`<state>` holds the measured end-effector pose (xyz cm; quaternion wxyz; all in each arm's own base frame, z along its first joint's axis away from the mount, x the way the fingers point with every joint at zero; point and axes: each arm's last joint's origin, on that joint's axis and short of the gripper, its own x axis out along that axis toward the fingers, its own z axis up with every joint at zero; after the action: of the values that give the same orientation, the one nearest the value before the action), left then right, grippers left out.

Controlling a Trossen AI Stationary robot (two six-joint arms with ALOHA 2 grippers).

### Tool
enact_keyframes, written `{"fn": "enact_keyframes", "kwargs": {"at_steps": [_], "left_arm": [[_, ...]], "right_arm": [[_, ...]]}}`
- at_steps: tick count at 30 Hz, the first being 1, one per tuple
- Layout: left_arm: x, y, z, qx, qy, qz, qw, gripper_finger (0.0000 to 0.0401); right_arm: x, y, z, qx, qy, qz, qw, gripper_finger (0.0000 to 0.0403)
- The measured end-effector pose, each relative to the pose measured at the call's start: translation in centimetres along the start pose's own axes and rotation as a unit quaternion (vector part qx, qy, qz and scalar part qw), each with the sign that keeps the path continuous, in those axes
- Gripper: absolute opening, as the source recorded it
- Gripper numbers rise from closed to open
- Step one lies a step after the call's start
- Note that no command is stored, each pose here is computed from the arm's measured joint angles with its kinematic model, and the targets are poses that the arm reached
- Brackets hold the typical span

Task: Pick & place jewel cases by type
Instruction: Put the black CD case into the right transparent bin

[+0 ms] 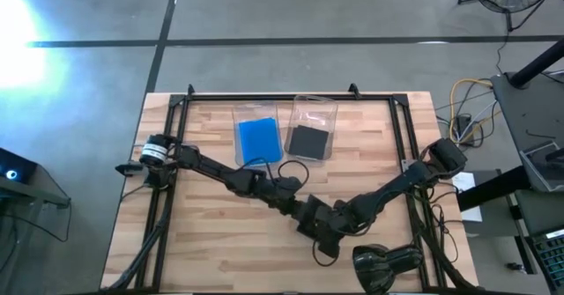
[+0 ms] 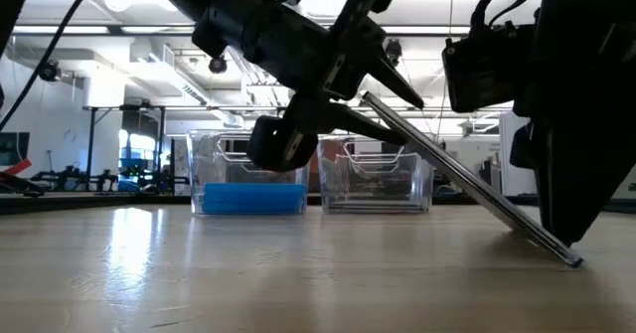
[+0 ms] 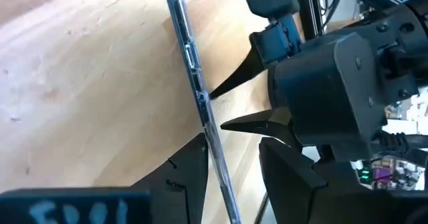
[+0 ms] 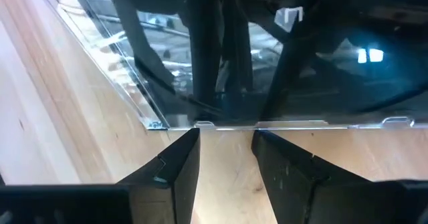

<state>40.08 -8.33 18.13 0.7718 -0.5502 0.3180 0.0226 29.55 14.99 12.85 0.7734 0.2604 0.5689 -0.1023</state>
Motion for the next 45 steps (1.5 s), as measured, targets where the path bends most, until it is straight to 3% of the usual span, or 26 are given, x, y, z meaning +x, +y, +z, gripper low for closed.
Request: {"fn": "enact_keyframes", "kwargs": {"at_steps": [8,15,21,25,31,35,39,45], "left_arm": [[0.3,0.2,0.0,0.017,-0.007,0.005,1.0,0.0107],[0.4,0.6,-0.1,0.022,-0.003,0.024,0.999,0.0011],[-1.5,0.1,0.3,0.032,-0.025,0.071,0.997,0.0001],[-5.1,-1.6,2.6,0.027,-0.072,0.055,0.995,0.0],[-14.3,-5.2,8.5,0.037,-0.209,-0.025,0.977,0.0],[-18.1,-4.4,11.0,0.042,-0.239,0.045,0.969,0.0],[-18.6,-3.7,11.9,0.045,-0.251,0.078,0.964,0.0],[-15.2,-2.2,13.4,0.057,-0.231,0.067,0.969,0.0]], "right_arm": [[0.0,0.2,-0.1,0.01,-0.017,-0.001,1.0,0.0144],[0.0,0.4,-0.2,0.012,-0.021,0.002,1.0,0.0143],[-1.3,1.5,-2.3,0.021,-0.067,-0.013,0.997,0.0143],[-3.6,2.5,-4.5,0.054,-0.11,-0.015,0.992,0.0143],[-5.4,2.8,-6.4,0.108,-0.159,-0.021,0.981,0.0143],[-5.0,2.5,-6.1,0.116,-0.169,-0.032,0.978,0.0143],[-3.2,1.0,-4.5,0.197,-0.203,-0.068,0.957,0.0143],[-3.0,-0.5,-2.9,0.165,-0.176,-0.104,0.965,0.0143]]}}
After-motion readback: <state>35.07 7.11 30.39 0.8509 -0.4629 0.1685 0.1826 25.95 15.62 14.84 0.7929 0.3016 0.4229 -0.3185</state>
